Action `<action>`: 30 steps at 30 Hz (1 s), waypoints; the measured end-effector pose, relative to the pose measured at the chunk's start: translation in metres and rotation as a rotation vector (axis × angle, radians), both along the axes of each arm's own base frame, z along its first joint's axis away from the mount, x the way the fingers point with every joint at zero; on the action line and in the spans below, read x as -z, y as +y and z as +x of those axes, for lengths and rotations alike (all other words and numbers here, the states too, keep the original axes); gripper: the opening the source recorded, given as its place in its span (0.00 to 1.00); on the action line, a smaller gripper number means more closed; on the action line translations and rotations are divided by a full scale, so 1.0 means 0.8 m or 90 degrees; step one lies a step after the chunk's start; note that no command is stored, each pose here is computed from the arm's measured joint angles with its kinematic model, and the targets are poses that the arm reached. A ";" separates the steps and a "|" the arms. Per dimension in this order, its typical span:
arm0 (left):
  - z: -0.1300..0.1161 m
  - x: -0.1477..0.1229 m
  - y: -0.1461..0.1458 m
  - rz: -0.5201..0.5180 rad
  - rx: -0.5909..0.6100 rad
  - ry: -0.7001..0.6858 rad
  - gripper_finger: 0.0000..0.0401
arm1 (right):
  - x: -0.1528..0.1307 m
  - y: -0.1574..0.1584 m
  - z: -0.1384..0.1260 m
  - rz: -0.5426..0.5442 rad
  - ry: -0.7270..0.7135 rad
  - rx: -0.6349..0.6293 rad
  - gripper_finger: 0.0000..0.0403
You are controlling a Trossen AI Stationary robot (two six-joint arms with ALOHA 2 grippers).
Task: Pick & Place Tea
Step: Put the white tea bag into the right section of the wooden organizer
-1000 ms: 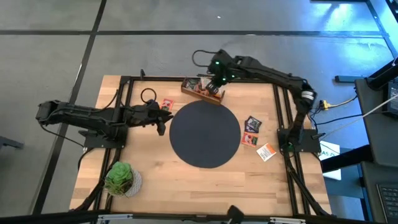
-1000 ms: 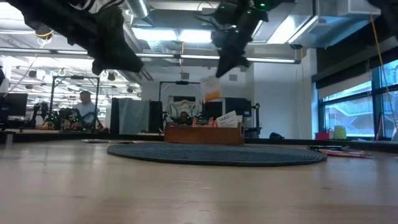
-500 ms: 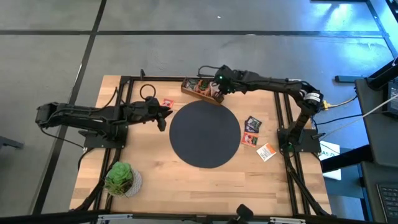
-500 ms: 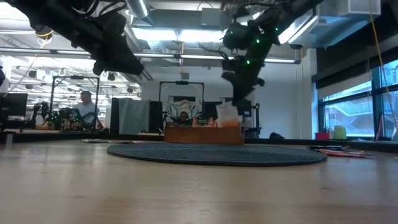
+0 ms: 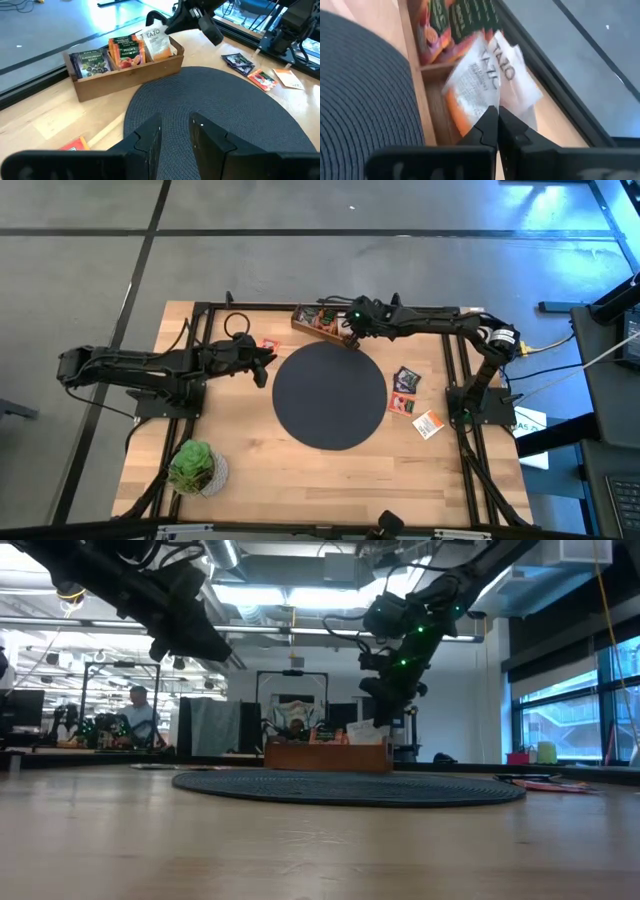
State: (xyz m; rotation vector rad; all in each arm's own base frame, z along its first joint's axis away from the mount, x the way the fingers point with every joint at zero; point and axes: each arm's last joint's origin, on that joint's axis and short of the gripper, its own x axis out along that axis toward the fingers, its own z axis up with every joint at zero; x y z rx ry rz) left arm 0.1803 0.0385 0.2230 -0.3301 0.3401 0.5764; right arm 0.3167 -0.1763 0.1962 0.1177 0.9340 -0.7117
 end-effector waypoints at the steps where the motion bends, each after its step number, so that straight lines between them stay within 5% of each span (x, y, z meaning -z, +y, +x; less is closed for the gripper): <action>1: 0.000 0.000 0.000 0.000 -0.001 0.000 0.24 | 0.002 0.000 -0.001 0.000 0.003 0.002 0.02; 13: 0.000 0.000 0.001 0.000 -0.002 0.000 0.24 | -0.011 -0.002 0.004 0.059 -0.051 -0.017 0.03; 24: -0.001 0.002 0.000 -0.003 -0.001 0.013 0.24 | -0.047 -0.032 -0.007 0.096 -0.046 0.015 0.26; 30: -0.001 0.003 0.000 -0.003 -0.002 0.016 0.24 | -0.044 -0.039 -0.015 0.165 -0.078 0.049 0.31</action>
